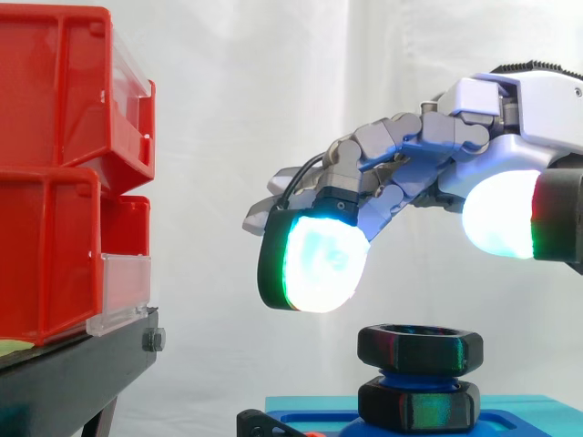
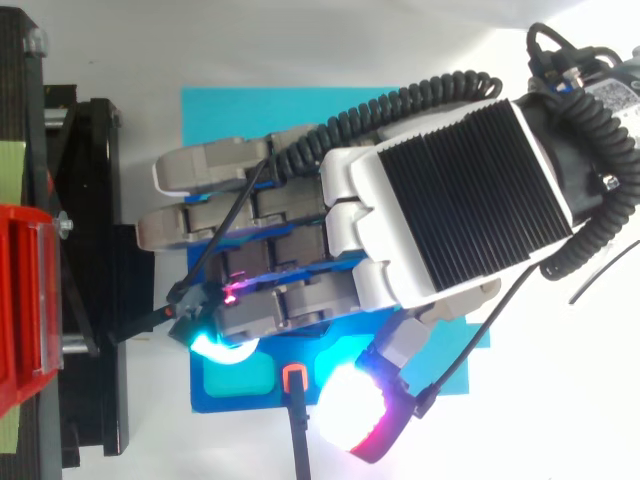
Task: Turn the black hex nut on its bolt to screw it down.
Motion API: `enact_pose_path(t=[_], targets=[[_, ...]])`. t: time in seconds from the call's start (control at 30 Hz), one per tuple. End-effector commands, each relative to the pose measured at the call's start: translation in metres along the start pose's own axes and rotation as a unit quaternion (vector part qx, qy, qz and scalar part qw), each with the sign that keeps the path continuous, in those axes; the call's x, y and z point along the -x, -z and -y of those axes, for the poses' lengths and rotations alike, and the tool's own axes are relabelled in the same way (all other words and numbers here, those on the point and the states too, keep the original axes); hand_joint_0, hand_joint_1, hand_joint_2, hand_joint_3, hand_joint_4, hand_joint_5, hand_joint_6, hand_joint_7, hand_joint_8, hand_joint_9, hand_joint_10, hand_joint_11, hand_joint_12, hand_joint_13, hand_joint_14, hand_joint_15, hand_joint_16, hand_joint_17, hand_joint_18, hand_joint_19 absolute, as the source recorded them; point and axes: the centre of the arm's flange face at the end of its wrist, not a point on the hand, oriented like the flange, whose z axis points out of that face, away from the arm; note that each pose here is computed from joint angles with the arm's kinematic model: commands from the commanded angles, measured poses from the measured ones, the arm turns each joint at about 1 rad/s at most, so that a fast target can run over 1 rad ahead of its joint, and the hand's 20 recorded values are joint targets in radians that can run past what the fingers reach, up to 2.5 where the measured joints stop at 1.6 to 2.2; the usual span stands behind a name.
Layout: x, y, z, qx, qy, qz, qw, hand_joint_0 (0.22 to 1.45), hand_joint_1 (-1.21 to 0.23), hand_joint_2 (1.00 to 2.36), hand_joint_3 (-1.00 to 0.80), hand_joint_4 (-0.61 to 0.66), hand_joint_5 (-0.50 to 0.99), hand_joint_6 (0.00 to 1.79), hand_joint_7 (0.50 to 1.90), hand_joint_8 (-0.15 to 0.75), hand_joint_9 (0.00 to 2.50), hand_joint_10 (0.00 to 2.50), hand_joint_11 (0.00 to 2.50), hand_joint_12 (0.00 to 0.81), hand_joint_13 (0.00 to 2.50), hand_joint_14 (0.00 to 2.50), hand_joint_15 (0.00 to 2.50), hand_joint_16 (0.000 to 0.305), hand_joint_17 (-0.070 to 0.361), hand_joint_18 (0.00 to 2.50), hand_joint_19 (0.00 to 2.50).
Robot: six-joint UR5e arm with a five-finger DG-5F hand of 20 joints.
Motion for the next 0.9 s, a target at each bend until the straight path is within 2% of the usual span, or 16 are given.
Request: enact_pose_path(t=[0.0, 0.1, 0.17, 0.2, 0.23, 0.27, 0.33, 0.37, 0.43, 0.47, 0.67, 0.77, 0.87], targets=[[-0.001, -0.004, -0.005, -0.002, 0.001, 0.002, 1.0, 0.51, -0.36, 1.0, -0.5, 0.21, -0.14, 0.66, 0.97, 0.246, 0.7, 0.01, 0.25, 0.285, 0.3, 0.0, 0.03, 0.032, 0.072, 0.0, 0.03], [-0.007, -0.002, -0.005, -0.003, 0.002, -0.001, 1.0, 0.51, -0.36, 1.0, -0.5, 0.21, -0.14, 0.66, 0.98, 0.244, 0.7, 0.01, 0.24, 0.284, 0.3, 0.0, 0.02, 0.032, 0.072, 0.0, 0.03], [-0.006, -0.003, -0.004, -0.005, 0.005, 0.011, 0.9999, 0.51, -0.36, 1.0, -0.5, 0.21, -0.14, 0.66, 0.99, 0.247, 0.7, 0.01, 0.25, 0.284, 0.3, 0.0, 0.03, 0.032, 0.072, 0.0, 0.03], [-0.005, -0.004, -0.004, -0.005, 0.006, 0.013, 0.9999, 0.51, -0.36, 1.0, -0.5, 0.21, -0.14, 0.66, 0.98, 0.246, 0.7, 0.01, 0.23, 0.284, 0.3, 0.0, 0.02, 0.032, 0.072, 0.0, 0.03], [-0.019, -0.005, -0.001, -0.006, 0.003, 0.007, 1.0, 0.51, -0.36, 1.0, -0.5, 0.21, -0.14, 0.66, 0.99, 0.245, 0.7, 0.01, 0.24, 0.284, 0.3, 0.0, 0.02, 0.032, 0.072, 0.0, 0.03], [-0.027, -0.005, 0.001, -0.006, 0.001, 0.004, 1.0, 0.51, -0.36, 1.0, -0.5, 0.2, -0.14, 0.66, 0.99, 0.247, 0.7, 0.01, 0.24, 0.285, 0.3, 0.0, 0.02, 0.032, 0.072, 0.0, 0.03], [-0.028, -0.006, 0.004, -0.005, -0.001, 0.01, 0.9999, 0.51, -0.36, 1.0, -0.5, 0.21, -0.14, 0.66, 0.98, 0.246, 0.7, 0.01, 0.24, 0.284, 0.3, 0.0, 0.02, 0.032, 0.072, 0.0, 0.04], [-0.032, -0.007, 0.006, -0.003, -0.001, 0.014, 0.9999, 0.51, -0.36, 1.0, -0.5, 0.2, -0.14, 0.66, 0.99, 0.246, 0.7, 0.01, 0.24, 0.284, 0.3, 0.0, 0.02, 0.032, 0.072, 0.0, 0.02], [-0.028, -0.012, 0.003, 0.003, 0.002, 0.029, 0.9996, 0.51, -0.36, 1.0, -0.5, 0.21, -0.13, 0.66, 0.99, 0.246, 0.7, 0.01, 0.25, 0.285, 0.3, 0.0, 0.03, 0.032, 0.072, 0.0, 0.03], [-0.027, -0.013, 0.004, 0.003, 0.003, 0.031, 0.9995, 0.51, -0.36, 1.0, -0.5, 0.21, -0.13, 0.66, 0.99, 0.246, 0.7, 0.01, 0.25, 0.285, 0.3, 0.0, 0.03, 0.032, 0.072, 0.0, 0.03], [-0.028, -0.012, 0.003, 0.004, 0.0, 0.023, 0.9997, 0.5, -0.36, 1.0, -0.5, 0.21, -0.14, 0.69, 0.96, 0.247, 0.7, 0.01, 0.25, 0.287, 0.3, 0.0, 0.03, 0.033, 0.074, 0.0, 0.04], [-0.03, -0.008, 0.006, 0.0, -0.003, 0.014, 0.9999, 0.5, -0.36, 1.0, -0.5, 0.21, -0.14, 0.7, 0.94, 0.248, 0.7, 0.01, 0.24, 0.289, 0.3, 0.0, 0.02, 0.033, 0.075, 0.0, 0.03], [-0.03, -0.004, 0.011, 0.007, -0.001, 0.01, 0.9999, 0.5, -0.36, 1.0, -0.5, 0.22, -0.14, 0.7, 0.93, 0.247, 0.7, 0.01, 0.24, 0.288, 0.3, 0.0, 0.02, 0.033, 0.074, 0.0, 0.04]])
